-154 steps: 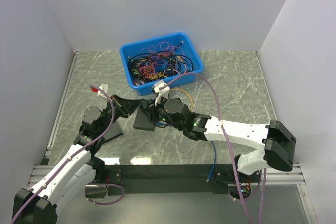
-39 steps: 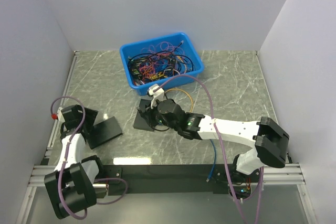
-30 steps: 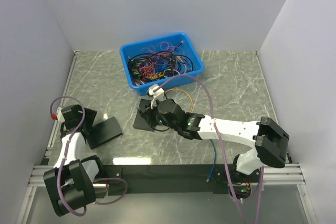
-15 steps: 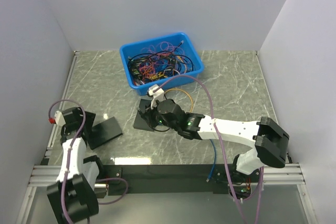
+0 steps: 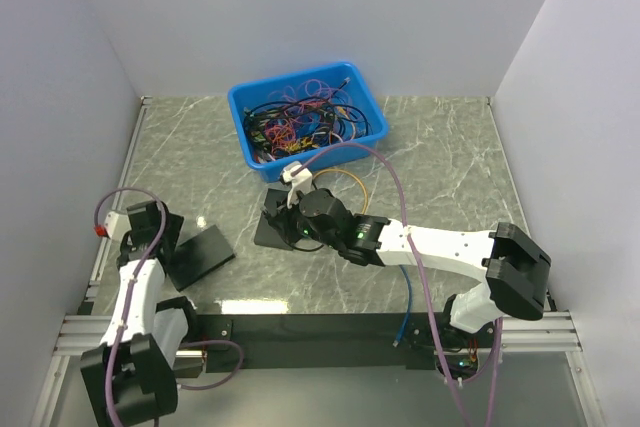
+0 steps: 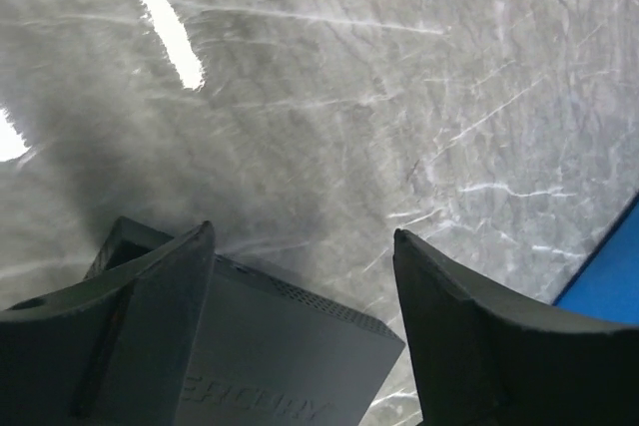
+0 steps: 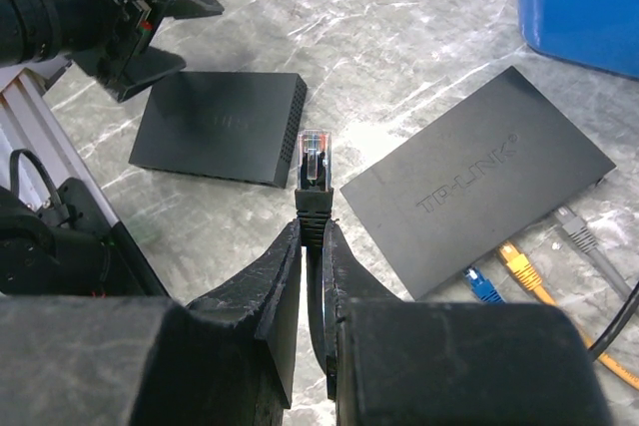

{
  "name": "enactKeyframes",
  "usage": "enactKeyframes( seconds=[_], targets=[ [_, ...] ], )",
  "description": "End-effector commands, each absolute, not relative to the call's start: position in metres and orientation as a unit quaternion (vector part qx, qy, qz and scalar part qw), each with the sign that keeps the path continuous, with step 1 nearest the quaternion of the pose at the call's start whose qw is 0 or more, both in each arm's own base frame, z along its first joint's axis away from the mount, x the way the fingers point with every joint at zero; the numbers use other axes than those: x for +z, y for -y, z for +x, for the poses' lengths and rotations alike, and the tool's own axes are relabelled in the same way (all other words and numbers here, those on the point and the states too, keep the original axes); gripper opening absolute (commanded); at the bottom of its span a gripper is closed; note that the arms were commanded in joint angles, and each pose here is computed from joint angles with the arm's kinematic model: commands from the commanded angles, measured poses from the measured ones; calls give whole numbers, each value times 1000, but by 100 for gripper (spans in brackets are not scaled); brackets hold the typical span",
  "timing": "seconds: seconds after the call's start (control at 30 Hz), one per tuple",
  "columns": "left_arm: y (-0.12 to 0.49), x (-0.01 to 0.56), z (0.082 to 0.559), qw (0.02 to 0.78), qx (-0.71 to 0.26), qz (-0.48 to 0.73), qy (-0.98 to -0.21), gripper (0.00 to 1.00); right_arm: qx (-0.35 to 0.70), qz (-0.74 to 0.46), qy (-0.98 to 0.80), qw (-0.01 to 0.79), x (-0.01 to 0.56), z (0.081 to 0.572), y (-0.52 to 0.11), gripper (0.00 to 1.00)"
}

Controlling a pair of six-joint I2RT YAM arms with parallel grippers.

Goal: Insert the plug into the switch port

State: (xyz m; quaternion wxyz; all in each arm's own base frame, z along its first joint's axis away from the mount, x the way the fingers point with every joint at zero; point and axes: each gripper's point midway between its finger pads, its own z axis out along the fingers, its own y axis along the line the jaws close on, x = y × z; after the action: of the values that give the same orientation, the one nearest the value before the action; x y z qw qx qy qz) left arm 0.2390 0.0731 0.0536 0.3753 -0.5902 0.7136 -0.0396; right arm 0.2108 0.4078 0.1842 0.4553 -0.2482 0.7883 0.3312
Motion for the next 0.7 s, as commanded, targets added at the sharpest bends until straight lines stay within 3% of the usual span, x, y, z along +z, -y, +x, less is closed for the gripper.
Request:
enactKeyframes(
  seconds=[0.0, 0.1, 0.37, 0.53, 0.67],
  targets=[
    [-79, 70, 228, 385, -1, -599, -702, 80, 356, -233, -773, 471, 214, 215, -418, 0],
    [-75, 86, 233, 389, 1, -591, -706, 86, 359, -236, -775, 463, 215, 213, -422, 0],
    [-69, 111, 237, 384, 2, -578, -720, 89, 369, -229, -792, 430, 222, 201, -415, 0],
    [-37, 86, 235, 296, -43, -563, -770, 89, 364, -227, -802, 416, 218, 190, -395, 0],
    [-26, 86, 225, 280, -45, -563, -777, 90, 357, -226, -812, 402, 210, 183, -383, 0]
  ],
)
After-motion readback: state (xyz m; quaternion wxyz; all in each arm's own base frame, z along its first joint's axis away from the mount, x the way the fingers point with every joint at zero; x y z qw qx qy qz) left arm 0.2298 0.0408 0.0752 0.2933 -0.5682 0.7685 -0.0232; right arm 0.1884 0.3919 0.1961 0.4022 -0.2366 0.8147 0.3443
